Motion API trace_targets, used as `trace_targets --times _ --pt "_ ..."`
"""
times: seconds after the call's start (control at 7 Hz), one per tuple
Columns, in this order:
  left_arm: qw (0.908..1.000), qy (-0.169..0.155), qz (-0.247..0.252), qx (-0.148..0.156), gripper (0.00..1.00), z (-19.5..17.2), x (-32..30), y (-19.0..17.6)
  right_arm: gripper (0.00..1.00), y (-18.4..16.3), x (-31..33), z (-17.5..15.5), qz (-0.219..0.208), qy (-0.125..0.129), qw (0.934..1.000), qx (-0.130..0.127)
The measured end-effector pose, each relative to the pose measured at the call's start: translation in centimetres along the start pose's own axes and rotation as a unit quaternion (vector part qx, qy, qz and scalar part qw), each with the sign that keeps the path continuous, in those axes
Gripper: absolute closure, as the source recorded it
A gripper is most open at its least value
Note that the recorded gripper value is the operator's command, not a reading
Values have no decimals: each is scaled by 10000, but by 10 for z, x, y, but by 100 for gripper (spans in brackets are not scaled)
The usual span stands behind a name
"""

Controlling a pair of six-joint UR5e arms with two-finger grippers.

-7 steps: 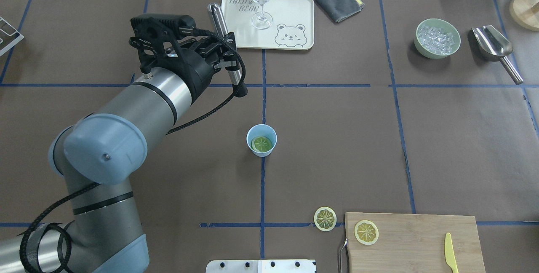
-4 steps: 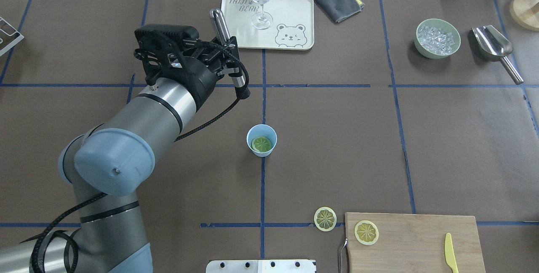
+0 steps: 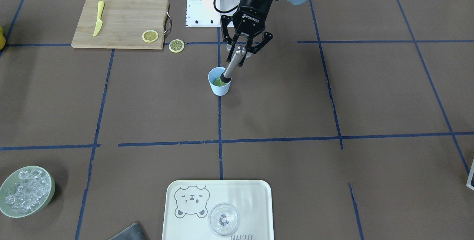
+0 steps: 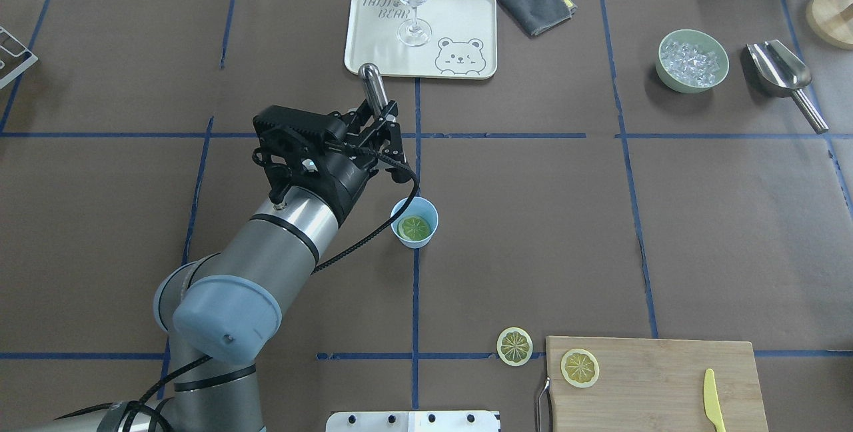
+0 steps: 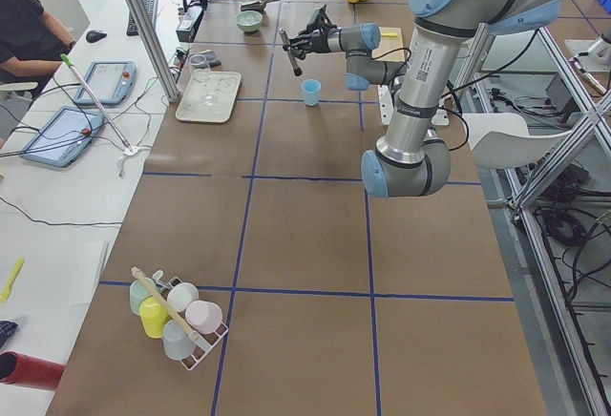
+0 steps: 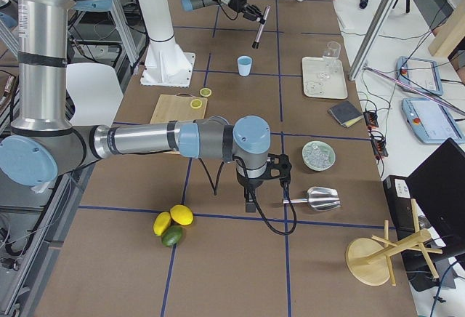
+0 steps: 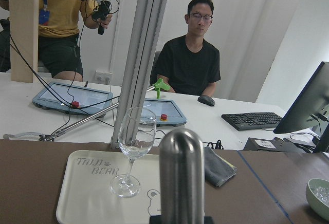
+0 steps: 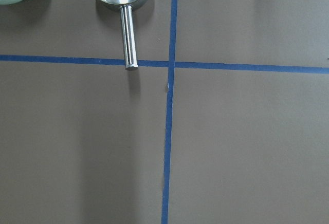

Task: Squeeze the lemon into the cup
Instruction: 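Lower the muddler into the cup and press down on the lemon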

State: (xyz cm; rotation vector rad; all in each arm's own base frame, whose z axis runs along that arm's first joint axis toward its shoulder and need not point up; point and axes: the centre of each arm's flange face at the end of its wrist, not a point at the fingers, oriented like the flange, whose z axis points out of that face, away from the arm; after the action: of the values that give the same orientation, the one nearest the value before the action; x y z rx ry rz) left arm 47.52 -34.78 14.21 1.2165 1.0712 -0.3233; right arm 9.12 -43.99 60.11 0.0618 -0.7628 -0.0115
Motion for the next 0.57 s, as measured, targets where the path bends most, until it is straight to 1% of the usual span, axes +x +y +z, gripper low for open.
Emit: trace_targets --times 0.29,0.57 --pt "9998 141 103 30 100 -1 2 13 0 -1 2 2 -50 -42 10000 1" --pt "9995 137 299 -1 100 2 3 22 0 -4 4 4 -37 -79 10000 -18"
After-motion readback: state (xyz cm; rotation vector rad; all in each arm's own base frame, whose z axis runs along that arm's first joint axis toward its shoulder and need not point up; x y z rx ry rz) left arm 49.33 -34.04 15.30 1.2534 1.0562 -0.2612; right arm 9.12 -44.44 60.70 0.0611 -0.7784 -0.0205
